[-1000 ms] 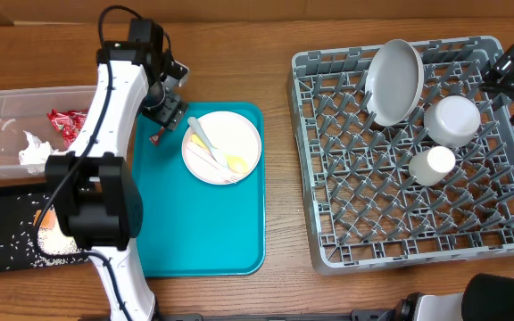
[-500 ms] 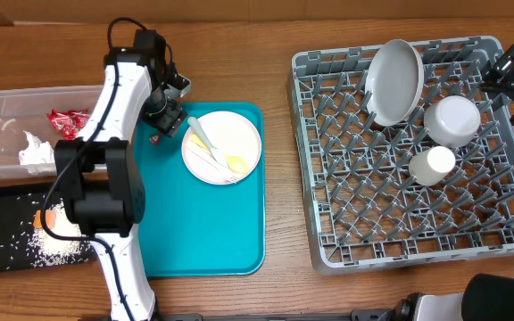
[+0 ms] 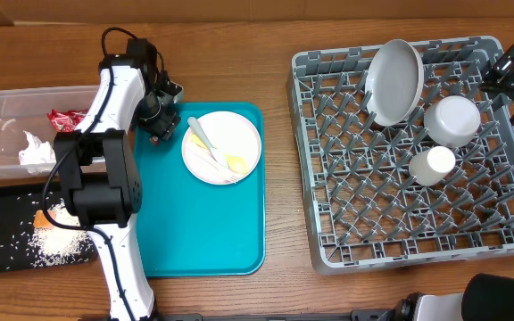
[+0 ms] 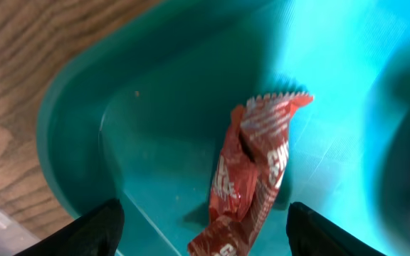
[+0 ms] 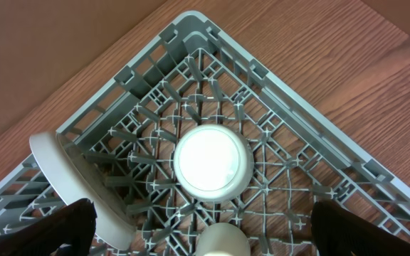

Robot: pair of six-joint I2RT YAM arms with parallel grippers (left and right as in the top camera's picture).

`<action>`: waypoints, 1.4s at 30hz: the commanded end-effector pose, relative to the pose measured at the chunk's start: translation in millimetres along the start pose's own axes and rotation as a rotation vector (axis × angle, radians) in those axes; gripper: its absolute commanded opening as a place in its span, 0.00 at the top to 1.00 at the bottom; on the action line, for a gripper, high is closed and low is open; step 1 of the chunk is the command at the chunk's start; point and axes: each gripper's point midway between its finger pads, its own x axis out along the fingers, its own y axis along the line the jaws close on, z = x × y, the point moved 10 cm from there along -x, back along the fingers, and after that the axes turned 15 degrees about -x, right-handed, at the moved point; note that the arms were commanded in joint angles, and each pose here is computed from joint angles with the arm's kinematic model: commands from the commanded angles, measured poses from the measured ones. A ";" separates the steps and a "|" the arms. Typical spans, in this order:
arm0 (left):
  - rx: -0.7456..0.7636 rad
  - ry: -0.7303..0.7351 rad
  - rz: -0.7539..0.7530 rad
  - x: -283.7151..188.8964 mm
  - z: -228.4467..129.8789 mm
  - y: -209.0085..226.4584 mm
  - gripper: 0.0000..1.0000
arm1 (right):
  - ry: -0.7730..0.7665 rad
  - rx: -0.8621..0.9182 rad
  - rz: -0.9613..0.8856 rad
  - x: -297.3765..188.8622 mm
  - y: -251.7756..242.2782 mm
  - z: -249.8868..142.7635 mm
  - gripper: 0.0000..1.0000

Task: Sort waste into correct bins and load items into the dishwasher rack
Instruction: 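Reach the left gripper to the small red candy wrapper and grasp it, then carry the small wrapper with the left gripper into the clear bin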

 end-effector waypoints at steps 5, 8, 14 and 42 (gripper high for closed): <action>0.029 -0.006 -0.025 4.7 3.3 -2.7 0.35 | -0.037 -0.004 -0.006 -10.0 0.0 4.6 0.00; 0.029 -0.006 -0.024 4.7 3.3 -2.5 0.46 | -0.037 -0.004 -0.006 -10.0 0.0 4.6 0.00; 0.028 -0.009 -0.019 4.7 3.7 -2.1 0.83 | -0.037 -0.004 -0.006 -10.0 0.0 4.6 0.00; -0.714 -0.535 -0.167 -210.2 18.3 43.3 0.96 | -0.037 -0.004 -0.006 -10.0 0.0 4.5 0.00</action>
